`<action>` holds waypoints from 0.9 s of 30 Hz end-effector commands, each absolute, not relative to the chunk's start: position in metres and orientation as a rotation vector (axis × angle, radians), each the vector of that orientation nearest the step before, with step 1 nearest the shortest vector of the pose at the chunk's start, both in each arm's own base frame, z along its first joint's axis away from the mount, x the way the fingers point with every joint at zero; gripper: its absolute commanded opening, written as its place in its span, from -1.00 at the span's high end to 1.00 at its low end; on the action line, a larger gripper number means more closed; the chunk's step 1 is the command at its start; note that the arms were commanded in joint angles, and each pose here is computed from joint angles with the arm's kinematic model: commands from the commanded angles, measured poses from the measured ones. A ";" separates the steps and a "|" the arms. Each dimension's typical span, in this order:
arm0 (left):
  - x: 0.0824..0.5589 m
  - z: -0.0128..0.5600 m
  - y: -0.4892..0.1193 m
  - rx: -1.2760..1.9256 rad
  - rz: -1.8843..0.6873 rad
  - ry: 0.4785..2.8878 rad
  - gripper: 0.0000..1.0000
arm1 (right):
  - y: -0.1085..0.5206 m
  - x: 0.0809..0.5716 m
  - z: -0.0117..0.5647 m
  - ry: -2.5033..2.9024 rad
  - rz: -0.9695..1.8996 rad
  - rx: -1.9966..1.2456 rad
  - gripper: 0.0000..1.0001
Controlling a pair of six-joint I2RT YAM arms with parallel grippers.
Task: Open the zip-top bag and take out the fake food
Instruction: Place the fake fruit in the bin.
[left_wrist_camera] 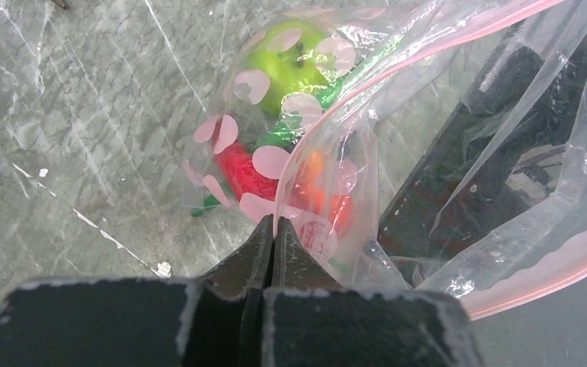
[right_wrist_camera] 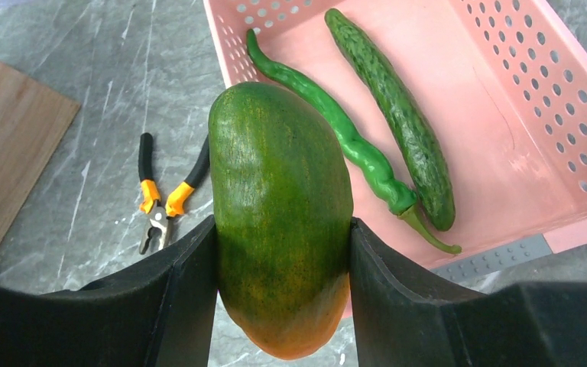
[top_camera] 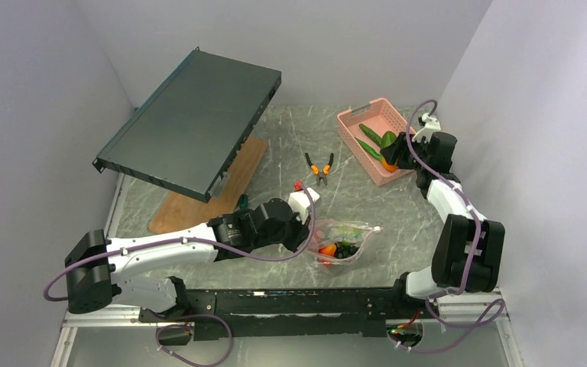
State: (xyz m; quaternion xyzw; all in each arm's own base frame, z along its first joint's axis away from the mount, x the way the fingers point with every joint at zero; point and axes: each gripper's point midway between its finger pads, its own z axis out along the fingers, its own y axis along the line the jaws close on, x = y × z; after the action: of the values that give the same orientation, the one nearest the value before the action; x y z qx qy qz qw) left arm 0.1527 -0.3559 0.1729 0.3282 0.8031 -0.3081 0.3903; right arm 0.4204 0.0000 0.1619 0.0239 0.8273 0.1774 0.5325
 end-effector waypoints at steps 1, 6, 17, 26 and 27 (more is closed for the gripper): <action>0.155 0.187 -0.355 0.775 -0.814 2.000 1.00 | -0.009 0.438 0.181 1.893 0.381 0.053 0.97; 0.154 0.186 -0.355 0.772 -0.826 2.000 1.00 | -0.015 0.440 0.175 1.896 0.370 0.056 0.95; 0.153 0.186 -0.353 0.760 -0.833 2.008 1.00 | -0.012 0.447 0.161 1.925 0.418 0.045 0.83; 0.152 0.183 -0.354 0.765 -0.832 2.015 1.00 | -0.007 0.448 0.156 1.931 0.441 0.004 0.67; 0.152 0.183 -0.354 0.763 -0.832 2.015 1.00 | -0.007 0.448 0.156 1.933 0.444 0.001 0.65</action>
State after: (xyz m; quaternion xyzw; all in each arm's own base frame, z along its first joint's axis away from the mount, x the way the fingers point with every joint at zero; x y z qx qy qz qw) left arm 0.1497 -0.3512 0.1707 0.3173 0.8056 -0.3152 0.3886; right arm 0.4344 -0.0067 0.1339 0.0265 0.8350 0.1860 0.5171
